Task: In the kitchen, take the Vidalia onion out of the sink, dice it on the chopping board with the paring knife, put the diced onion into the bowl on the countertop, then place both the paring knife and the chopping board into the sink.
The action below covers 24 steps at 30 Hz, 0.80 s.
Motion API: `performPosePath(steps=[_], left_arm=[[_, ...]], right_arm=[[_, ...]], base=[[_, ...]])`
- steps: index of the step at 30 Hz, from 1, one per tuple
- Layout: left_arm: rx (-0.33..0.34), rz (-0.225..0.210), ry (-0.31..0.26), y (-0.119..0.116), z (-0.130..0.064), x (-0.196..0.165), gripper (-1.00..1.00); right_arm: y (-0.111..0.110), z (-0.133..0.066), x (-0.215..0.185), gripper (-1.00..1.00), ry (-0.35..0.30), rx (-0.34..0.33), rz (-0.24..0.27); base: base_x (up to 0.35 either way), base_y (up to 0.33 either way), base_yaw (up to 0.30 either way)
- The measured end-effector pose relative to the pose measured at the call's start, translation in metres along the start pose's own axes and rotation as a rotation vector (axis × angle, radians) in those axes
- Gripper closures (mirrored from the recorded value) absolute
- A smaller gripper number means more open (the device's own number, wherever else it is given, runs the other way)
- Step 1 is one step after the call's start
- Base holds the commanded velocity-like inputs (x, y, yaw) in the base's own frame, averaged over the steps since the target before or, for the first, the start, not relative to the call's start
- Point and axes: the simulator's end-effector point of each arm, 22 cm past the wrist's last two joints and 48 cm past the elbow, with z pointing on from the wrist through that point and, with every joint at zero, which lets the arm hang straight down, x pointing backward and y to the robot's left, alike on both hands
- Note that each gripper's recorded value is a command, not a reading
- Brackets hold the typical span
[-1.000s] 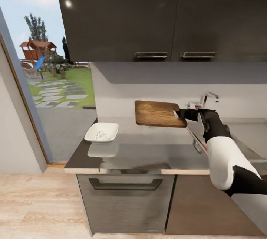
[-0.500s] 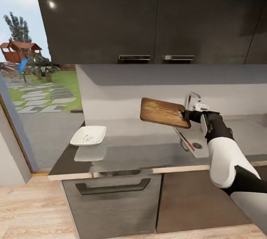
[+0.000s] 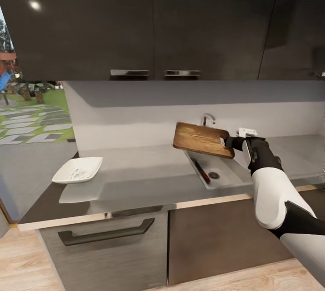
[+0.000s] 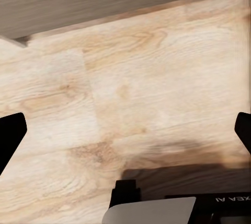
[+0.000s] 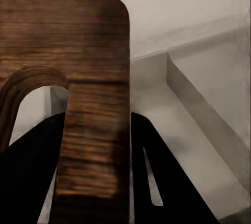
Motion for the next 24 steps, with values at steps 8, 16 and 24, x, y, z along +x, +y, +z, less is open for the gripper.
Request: performPosePath(steps=[8, 16, 24], left_arm=[[0.023, 0.000, -0.002, -0.016, -0.001, -0.002, -1.00], [0.029, -0.002, -0.005, -0.022, -0.001, -0.003, -1.00], [0.027, -0.002, -0.005, -0.021, -0.001, -0.002, -1.00]], right_arm=[[-0.024, 0.003, 0.021, 1.00, 0.031, 0.205, -0.006], [-0.025, -0.007, 0.016, 1.00, -0.057, 0.409, 0.037], [-0.040, -0.008, 0.061, 1.00, -0.037, 0.526, 0.261]], base=[[0.000, -0.014, -0.002], [0.000, 0.000, 0.000], [0.000, 0.000, 0.000]])
